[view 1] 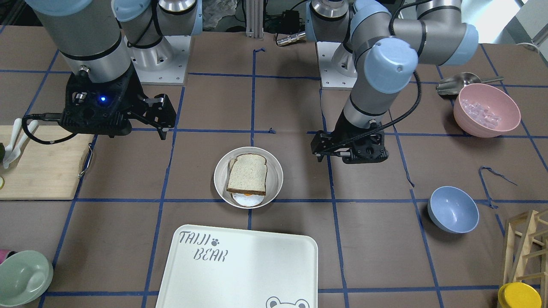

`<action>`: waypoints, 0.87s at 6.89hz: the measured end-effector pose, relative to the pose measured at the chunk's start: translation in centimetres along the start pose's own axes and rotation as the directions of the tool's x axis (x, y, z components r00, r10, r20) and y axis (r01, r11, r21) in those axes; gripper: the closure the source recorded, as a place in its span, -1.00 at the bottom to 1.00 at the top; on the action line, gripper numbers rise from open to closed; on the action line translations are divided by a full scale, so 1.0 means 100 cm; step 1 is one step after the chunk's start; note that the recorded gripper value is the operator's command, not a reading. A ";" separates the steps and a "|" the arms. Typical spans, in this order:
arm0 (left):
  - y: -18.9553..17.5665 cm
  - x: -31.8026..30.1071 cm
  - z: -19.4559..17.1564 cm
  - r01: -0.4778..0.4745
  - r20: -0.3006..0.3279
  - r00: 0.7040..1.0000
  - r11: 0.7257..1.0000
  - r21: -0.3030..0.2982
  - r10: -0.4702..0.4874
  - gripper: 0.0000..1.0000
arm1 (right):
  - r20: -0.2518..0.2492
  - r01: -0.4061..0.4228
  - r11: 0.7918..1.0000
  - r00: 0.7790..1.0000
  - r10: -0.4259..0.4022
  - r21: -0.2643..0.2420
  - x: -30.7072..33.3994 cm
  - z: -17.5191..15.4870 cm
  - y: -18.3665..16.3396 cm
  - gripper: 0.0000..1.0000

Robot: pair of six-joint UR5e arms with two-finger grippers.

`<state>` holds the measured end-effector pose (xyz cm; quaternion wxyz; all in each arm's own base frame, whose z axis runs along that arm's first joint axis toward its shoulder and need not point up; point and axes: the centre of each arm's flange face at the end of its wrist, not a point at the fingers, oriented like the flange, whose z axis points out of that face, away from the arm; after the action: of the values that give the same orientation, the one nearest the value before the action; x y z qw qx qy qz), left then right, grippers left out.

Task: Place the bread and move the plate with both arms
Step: 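Reach the left gripper to the rim of the white plate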

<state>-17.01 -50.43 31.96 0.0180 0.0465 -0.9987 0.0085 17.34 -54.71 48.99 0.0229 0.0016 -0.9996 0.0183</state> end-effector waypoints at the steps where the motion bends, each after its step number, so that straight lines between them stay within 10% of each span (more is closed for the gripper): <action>1: 0.006 0.023 0.023 0.013 -0.012 1.000 1.000 0.015 -0.013 -1.00 | 0.000 0.016 1.000 1.000 -0.016 0.024 0.002 -0.004 -0.002 -1.00; 4: 0.009 0.073 0.078 -0.021 -0.040 0.999 0.999 0.043 0.023 -1.00 | -0.007 0.050 0.995 0.999 -0.050 0.084 0.006 -0.030 0.009 -1.00; 6: 0.009 0.086 0.109 -0.050 -0.043 0.998 0.998 0.032 0.051 -0.10 | -0.007 0.102 0.990 0.995 -0.102 0.099 0.008 -0.040 0.015 -1.00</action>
<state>-26.05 -50.48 21.42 0.0391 0.0212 -0.9987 0.0256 16.71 -53.04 52.99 0.0246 0.0537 -0.9960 0.0669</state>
